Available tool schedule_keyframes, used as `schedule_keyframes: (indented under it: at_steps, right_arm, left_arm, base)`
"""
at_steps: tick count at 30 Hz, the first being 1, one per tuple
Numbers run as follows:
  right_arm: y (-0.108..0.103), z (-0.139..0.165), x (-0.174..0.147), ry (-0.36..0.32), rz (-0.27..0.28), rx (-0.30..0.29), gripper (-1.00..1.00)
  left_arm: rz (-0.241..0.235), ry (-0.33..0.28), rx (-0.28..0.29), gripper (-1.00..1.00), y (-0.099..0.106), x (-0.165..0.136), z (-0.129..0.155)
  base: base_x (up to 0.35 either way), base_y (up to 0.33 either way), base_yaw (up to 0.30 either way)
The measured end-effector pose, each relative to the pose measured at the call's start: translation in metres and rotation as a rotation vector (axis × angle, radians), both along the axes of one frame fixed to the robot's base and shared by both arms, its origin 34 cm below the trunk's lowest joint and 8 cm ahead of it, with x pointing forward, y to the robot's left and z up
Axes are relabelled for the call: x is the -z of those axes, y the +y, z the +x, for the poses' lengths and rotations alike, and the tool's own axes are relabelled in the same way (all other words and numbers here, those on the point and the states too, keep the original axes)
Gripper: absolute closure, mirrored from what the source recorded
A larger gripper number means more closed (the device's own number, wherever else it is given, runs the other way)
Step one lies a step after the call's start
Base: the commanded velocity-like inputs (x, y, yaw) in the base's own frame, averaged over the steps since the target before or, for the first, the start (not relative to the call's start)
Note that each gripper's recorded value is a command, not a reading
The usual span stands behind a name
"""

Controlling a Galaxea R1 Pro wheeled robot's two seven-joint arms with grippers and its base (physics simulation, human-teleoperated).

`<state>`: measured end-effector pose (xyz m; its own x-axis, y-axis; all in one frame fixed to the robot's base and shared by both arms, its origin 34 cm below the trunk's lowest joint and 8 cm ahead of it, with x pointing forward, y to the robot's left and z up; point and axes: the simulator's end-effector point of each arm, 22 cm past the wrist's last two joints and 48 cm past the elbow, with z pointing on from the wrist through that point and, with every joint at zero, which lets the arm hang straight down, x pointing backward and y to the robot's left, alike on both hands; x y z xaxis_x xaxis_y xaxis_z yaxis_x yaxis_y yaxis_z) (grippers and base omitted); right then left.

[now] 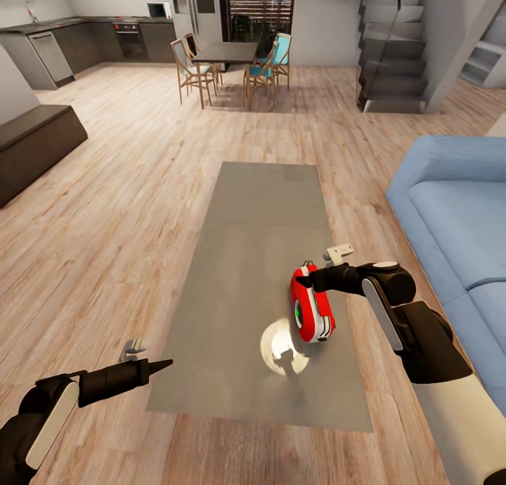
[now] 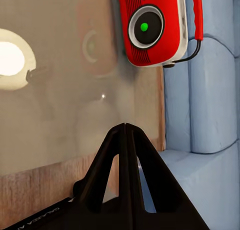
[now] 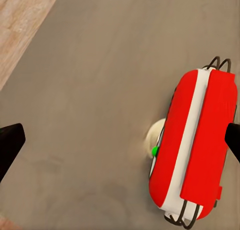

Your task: Turn on the radio receiver that's on the table in the living room.

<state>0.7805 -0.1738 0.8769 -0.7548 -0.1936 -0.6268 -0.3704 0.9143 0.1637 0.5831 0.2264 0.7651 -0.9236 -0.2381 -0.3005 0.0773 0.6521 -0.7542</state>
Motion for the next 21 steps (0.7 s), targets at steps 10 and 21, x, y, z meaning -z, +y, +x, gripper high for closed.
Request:
schedule_keyframes:
  at_steps: [10, 21]
  right_arm:
    - [-0.001, 0.001, -0.01, -0.016, -0.003, 0.001, -1.0]
    - [-0.006, 0.003, -0.021, -0.036, -0.013, 0.009, -1.0]
  left_arm:
    - [0.001, -0.014, -0.001, 1.0, 0.0, -0.007, 0.003]
    - [-0.001, -0.033, 0.0, 1.0, 0.0, -0.015, 0.006]
  base:
    - [0.0, 0.0, 0.0]
    - [0.0, 0.0, 0.0]
